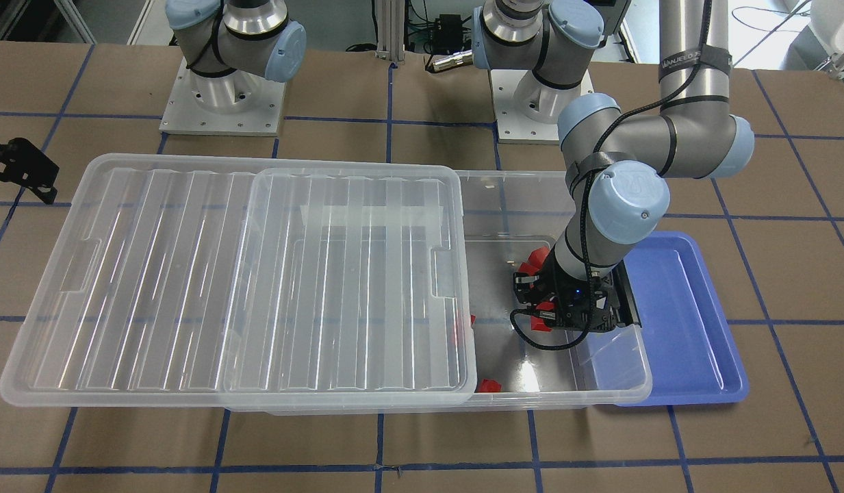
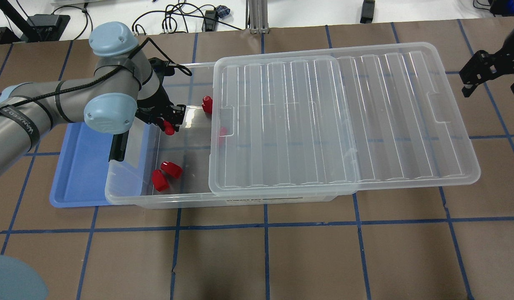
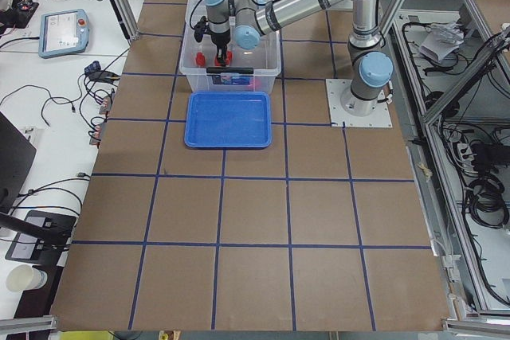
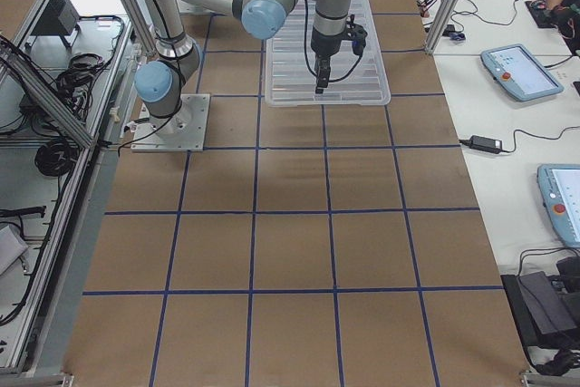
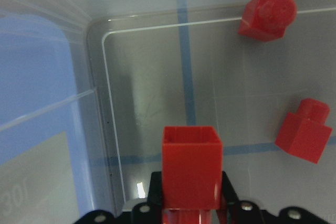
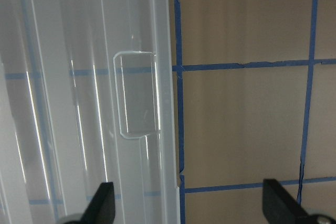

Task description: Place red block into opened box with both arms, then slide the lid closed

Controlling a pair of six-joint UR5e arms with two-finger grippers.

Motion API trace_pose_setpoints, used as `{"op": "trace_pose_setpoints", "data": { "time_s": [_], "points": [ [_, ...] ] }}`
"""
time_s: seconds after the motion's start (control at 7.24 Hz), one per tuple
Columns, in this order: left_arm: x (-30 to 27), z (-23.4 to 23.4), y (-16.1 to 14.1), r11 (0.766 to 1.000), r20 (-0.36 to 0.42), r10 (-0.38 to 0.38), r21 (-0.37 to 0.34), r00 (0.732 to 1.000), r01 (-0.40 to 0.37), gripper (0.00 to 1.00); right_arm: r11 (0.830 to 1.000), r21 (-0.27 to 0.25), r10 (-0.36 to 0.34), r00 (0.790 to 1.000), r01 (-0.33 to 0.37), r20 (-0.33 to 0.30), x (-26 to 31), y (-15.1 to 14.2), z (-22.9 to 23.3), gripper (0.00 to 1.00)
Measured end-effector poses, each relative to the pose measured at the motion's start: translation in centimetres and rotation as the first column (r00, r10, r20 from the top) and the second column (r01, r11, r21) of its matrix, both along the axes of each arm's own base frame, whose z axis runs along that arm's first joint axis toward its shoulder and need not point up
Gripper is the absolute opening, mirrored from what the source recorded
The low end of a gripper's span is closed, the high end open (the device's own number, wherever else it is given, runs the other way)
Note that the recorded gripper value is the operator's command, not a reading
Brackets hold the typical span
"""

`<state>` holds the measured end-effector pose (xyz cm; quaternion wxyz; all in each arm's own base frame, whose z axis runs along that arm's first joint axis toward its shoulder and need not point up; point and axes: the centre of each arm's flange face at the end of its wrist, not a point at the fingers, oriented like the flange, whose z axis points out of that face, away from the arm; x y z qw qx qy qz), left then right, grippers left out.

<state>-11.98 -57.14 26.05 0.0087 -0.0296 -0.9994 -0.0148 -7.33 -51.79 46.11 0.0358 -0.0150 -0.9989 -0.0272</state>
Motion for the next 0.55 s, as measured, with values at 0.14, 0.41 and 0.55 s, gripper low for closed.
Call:
{"op": "trace_pose_setpoints", "data": {
  "time_s": [0.14,0.41,0.55],
  "points": [
    [0.0,-0.9,0.3,1.0,-0.002,0.019,0.017,1.0,-0.019,0.09,1.0,-0.001,-0.002,1.0,0.002,-0.001,0.0,0.0,0.0,1.0],
    [-0.1,-3.2,1.3,0.998,0.001,0.033,0.06,0.999,-0.033,0.45,1.0,-0.008,-0.007,1.0,0.007,-0.004,0.0,-0.1,-0.1,1.0],
    [-0.1,-3.9,1.5,0.997,0.004,0.036,0.073,0.999,-0.036,0.82,1.0,-0.021,-0.007,1.0,0.007,-0.009,-0.1,-0.2,0.0,1.0]
  ]
}}
